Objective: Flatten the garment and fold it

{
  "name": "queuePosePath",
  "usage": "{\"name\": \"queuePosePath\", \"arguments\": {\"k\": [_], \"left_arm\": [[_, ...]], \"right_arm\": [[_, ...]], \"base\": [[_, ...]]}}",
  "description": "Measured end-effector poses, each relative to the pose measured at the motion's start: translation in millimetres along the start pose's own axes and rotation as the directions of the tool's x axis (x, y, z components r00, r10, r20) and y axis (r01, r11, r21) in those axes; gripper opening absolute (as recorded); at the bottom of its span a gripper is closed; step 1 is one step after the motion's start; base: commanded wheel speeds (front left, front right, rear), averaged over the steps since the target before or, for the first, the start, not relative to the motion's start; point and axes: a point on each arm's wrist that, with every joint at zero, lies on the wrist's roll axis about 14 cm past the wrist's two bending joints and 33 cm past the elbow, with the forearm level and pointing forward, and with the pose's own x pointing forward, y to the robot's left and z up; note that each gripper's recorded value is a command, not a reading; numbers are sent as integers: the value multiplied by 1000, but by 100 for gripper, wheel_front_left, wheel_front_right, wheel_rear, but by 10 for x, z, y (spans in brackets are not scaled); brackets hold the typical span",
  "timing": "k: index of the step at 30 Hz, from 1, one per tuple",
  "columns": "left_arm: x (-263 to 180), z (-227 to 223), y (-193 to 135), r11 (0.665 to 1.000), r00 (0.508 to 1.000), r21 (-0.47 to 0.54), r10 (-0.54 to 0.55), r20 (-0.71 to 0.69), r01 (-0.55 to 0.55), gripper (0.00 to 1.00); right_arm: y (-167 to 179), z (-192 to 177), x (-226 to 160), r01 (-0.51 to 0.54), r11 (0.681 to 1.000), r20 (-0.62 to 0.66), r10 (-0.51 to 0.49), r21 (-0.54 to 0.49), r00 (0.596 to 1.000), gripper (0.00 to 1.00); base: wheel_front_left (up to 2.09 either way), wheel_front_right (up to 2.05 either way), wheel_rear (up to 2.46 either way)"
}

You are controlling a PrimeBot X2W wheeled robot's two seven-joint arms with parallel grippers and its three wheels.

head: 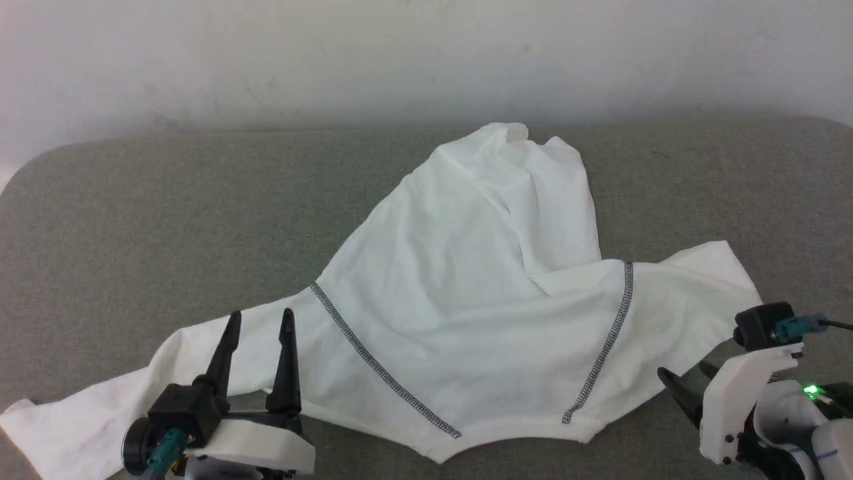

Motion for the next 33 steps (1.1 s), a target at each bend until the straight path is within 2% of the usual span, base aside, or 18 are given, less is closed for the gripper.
{"name": "queuePosePath", "arguments": {"k": [6, 10, 11, 12, 13, 14, 18, 22, 28, 33], "left_arm": [[50, -96, 0, 1000, 1000, -1, -1, -27, 1, 100], [38, -170, 27, 1000, 999, 0, 8, -51, -8, 100], [30, -182, 39, 1000, 998, 0, 12, -55, -12, 100], [20, -194, 51, 1000, 998, 0, 15, -59, -15, 100], [15, -200, 55, 1000, 998, -1, 17, -61, -17, 100], [9, -215, 56, 1000, 998, -1, 16, -68, -16, 100], [-40, -413, 57, 1000, 982, -15, -5, -189, 2, 100], [-80, -599, 174, 1000, 930, -3, -25, -367, 26, 100], [-246, -887, 222, 997, 770, -30, -73, -634, 69, 100], [-348, -1058, 37, 990, 656, -97, -143, -741, 106, 100]], "right_arm": [[-8, -140, 232, -12, 1000, -129, 10, -15, 992, 100], [10, -282, 327, -29, 999, -241, 26, -13, 970, 100], [23, -299, 337, -37, 999, -257, 34, -4, 966, 76], [36, -309, 339, -48, 999, -283, 45, 0, 958, 38], [43, -306, 332, -52, 999, -284, 52, 7, 957, 15], [56, -309, 324, -59, 998, -285, 60, 13, 957, 0], [134, -254, 305, -82, 997, -228, 81, 6, 970, 0], [146, -142, 231, -87, 996, -152, 85, -1, 985, 0], [110, 13, 45, -67, 997, -73, 65, -24, 995, 0], [104, -29, -53, -58, 998, -70, 58, -1, 996, 0]], "base": [[0, 0, 0], [0, 0, 0], [0, 0, 0], [0, 0, 0], [0, 0, 0], [0, 0, 0], [0, 0, 0], [0, 0, 0], [0, 0, 0], [0, 0, 0]]}}
